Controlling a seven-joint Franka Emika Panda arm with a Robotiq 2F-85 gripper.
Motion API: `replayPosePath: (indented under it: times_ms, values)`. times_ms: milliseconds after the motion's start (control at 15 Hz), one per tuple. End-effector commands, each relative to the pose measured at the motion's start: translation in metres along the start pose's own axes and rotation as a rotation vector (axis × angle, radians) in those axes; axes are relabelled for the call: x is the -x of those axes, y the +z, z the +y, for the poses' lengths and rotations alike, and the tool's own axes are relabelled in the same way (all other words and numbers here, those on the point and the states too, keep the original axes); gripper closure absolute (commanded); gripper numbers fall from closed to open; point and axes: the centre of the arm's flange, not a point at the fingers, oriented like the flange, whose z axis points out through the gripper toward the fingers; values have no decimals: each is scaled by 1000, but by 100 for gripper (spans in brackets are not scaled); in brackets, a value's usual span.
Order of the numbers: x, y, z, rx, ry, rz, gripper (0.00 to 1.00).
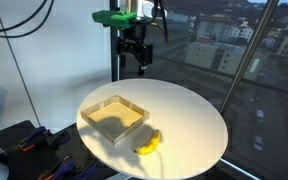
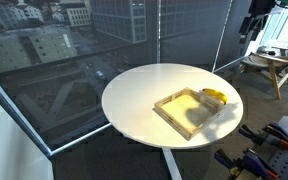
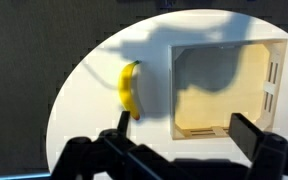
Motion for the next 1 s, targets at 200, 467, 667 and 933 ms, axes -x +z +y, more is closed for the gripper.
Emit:
replayPosePath:
  times_ms: [200,467,667,933]
  values:
    - [-20,5,3,-16,42,-9,0]
    - [-27,12,2,-33,43,-8,0]
    - [-32,17,3,-48,50,0,0]
    - [-41,28,5,-61,67,15,0]
